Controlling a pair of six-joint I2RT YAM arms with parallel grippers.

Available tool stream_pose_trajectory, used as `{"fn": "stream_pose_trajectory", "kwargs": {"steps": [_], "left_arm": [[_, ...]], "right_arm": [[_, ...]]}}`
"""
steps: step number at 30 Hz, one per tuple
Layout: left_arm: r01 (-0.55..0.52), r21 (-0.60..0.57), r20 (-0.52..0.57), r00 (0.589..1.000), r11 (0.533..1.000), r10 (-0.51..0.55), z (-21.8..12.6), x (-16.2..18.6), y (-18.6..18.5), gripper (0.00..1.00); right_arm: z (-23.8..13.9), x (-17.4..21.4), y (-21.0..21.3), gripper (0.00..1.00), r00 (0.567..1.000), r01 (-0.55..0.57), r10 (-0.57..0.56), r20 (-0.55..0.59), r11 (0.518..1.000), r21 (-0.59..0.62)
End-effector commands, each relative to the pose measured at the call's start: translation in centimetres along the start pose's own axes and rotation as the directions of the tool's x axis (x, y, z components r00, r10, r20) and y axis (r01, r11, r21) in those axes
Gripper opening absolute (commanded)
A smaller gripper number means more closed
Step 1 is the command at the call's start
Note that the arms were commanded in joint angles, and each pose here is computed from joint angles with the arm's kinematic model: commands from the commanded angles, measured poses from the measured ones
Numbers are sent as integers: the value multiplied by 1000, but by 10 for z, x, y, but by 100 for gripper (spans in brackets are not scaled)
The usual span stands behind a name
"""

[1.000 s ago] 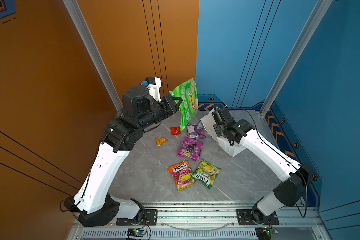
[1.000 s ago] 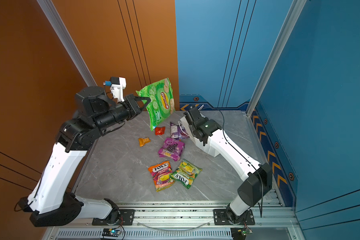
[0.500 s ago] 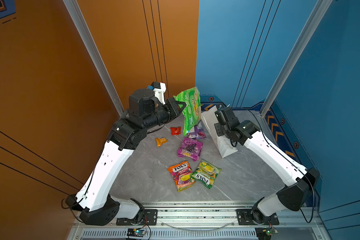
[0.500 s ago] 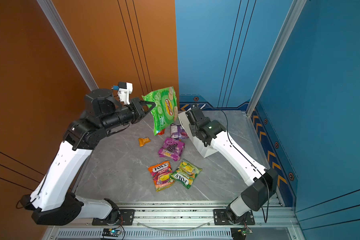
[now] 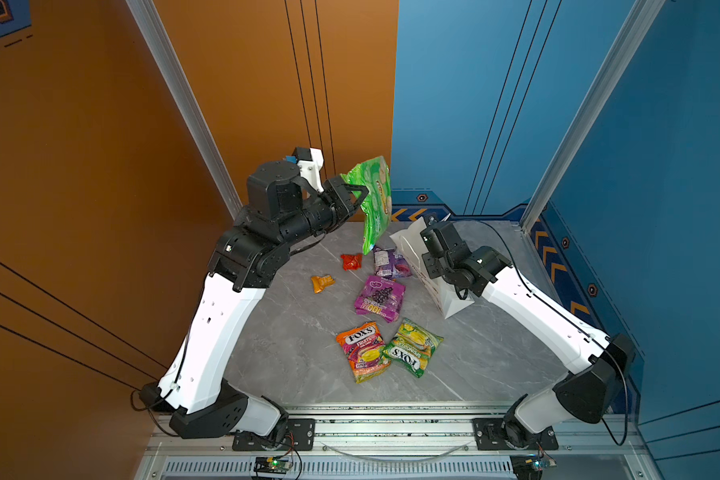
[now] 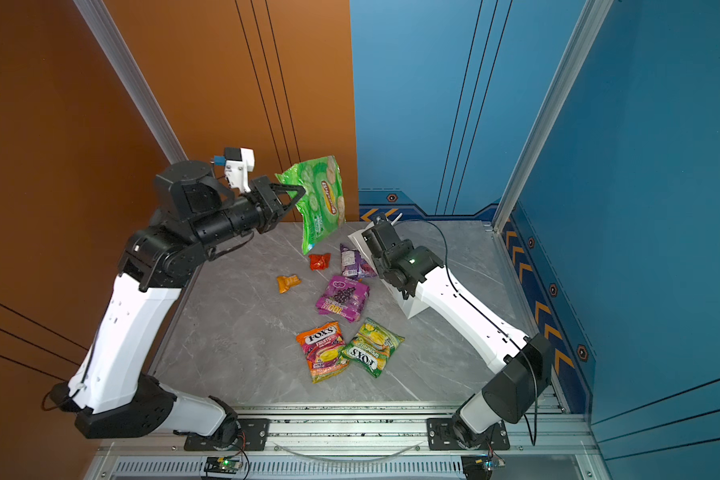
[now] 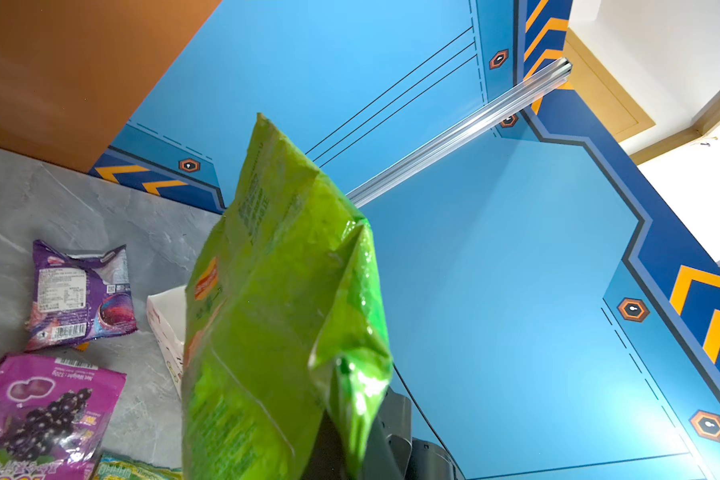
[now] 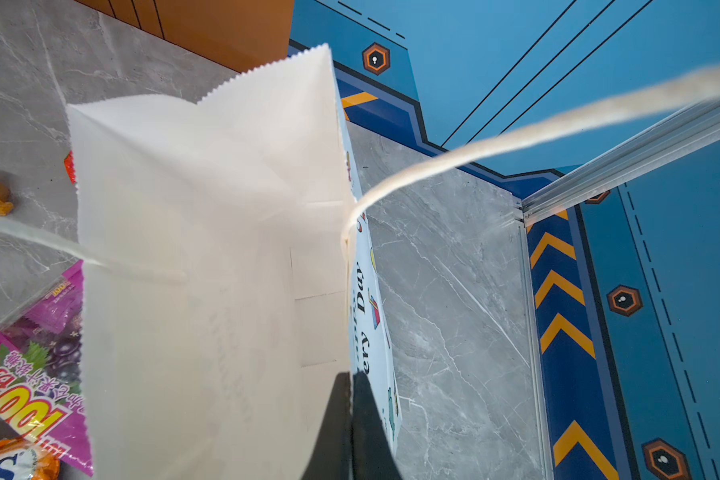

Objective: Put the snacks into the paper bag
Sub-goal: 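Lift the green chip bag with the left gripper toward the paper bag, then lower the chip bag into the paper bag held open by the right gripper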

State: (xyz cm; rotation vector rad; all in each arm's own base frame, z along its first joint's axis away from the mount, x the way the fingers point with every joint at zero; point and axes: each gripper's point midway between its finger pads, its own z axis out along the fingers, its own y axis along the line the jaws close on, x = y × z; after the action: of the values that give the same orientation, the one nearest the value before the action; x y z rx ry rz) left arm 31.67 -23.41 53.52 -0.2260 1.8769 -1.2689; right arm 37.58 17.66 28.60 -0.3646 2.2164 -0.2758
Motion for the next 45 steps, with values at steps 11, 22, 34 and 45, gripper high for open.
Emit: {"fn": "stream_pose_trajectory", "kwargs": {"steps": [11, 22, 34, 45], "left_arm": [[51, -11, 1, 999, 999, -51, 9, 21, -10, 0], [56, -85, -41, 997, 995, -59, 10, 58, 11, 0], [76, -196, -92, 991, 978, -96, 10, 82, 63, 0], [73, -287, -117, 987, 955, -111, 22, 91, 101, 0]], "right_arm": [[3, -6, -5, 0, 999, 1, -4, 33, 994, 106], [-14, -19, -10, 0, 992, -63, 39, 123, 978, 199], [-32, -22, -23, 0, 971, -166, 136, 196, 975, 147], [-39, -21, -19, 0, 961, -189, 158, 226, 974, 124]]}}
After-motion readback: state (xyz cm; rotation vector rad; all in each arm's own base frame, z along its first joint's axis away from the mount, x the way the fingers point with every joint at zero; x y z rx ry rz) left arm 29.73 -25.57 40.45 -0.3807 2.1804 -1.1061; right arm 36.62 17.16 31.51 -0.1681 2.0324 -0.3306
